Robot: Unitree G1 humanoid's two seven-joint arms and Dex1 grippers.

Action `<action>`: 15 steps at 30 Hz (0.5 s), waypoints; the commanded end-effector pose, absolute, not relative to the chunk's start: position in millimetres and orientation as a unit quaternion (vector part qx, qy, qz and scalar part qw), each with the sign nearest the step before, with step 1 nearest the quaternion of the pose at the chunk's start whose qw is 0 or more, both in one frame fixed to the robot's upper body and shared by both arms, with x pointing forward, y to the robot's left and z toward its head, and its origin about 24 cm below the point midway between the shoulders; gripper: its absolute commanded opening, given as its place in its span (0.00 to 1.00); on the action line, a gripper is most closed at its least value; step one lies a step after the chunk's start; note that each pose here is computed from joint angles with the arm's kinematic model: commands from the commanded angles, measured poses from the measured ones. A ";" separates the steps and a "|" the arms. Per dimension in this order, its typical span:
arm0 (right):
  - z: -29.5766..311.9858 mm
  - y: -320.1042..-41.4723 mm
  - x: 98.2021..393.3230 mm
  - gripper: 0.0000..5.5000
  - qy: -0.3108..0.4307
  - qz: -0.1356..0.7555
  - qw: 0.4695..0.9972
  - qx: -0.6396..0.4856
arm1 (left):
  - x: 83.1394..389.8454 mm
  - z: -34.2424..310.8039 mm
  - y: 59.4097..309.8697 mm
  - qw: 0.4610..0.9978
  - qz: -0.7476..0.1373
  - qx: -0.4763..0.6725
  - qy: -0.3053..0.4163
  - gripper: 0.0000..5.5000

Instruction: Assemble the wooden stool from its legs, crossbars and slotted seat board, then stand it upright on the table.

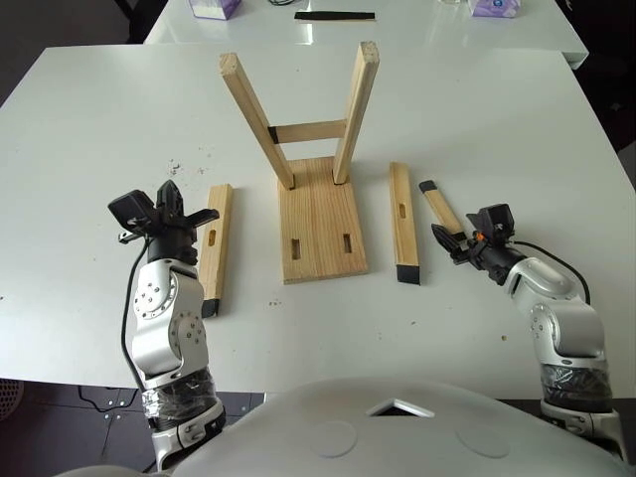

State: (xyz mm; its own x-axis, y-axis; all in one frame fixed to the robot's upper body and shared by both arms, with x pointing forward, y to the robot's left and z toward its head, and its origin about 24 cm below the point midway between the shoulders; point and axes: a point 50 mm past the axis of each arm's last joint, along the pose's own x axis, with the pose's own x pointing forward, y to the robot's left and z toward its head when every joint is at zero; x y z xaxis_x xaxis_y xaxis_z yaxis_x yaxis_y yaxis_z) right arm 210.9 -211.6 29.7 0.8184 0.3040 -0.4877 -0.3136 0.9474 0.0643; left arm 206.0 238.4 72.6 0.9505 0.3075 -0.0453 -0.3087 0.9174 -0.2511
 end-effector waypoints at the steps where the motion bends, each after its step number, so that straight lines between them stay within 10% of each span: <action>1: 10.8 -219.3 189.7 0.78 0.306 0.148 0.941 -0.006 | 204.6 72.4 233.2 0.981 0.142 -0.129 0.007 0.00; 15: 3.2 -203.6 188.2 0.40 0.288 0.159 0.944 -0.021 | 203.7 71.1 229.5 0.982 0.137 -0.131 0.012 0.00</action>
State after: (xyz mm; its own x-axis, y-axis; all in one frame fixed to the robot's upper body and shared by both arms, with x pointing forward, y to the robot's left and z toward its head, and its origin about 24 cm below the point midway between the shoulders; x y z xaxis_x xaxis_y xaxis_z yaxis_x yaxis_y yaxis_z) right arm 196.3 -206.6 20.2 0.8379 0.2803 -0.4683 -0.3107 0.9504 0.0128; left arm 201.2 230.4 73.4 0.9623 0.2683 -0.0453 -0.2708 0.9281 -0.2556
